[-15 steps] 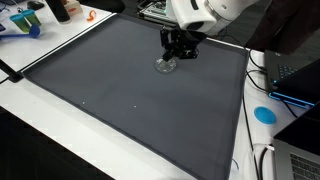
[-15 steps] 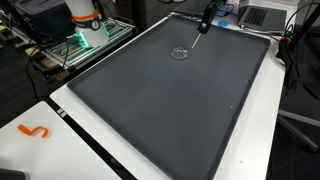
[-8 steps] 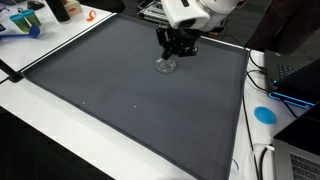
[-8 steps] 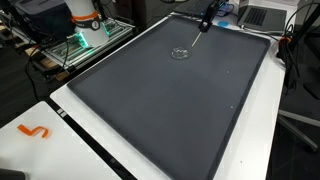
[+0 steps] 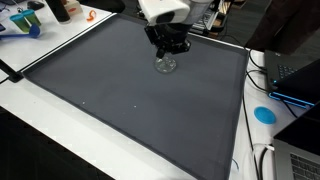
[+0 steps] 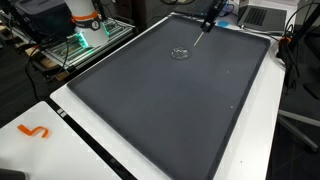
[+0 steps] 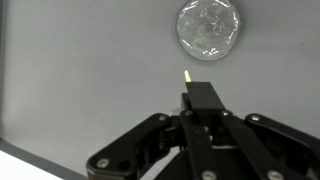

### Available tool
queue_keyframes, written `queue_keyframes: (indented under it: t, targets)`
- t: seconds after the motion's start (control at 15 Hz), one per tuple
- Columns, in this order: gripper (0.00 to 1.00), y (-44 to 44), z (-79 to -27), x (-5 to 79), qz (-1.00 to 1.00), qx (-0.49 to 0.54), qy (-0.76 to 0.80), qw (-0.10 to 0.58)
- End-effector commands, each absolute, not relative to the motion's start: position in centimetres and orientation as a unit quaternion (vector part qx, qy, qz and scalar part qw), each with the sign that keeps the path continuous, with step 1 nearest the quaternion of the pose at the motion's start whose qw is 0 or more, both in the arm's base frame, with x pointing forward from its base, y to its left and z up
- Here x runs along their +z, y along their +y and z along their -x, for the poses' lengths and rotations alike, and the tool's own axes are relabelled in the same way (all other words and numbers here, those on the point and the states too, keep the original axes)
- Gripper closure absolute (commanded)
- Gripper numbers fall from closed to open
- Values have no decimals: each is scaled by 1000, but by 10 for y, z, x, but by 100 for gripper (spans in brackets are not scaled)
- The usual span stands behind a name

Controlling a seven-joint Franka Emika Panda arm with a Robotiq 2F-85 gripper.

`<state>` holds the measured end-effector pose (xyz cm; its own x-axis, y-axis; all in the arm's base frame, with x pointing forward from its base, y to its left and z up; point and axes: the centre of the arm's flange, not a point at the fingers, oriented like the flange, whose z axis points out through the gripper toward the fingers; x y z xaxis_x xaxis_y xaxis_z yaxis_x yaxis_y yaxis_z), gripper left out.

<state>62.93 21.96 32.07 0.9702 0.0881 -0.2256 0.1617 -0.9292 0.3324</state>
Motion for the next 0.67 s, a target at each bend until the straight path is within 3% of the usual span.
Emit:
queue_keyframes:
  t: [0.0,0.6]
  targets:
    - [97,202,-643,327,-980,-125,67,140]
    - [97,142,-659,344,-986,-143,82,23]
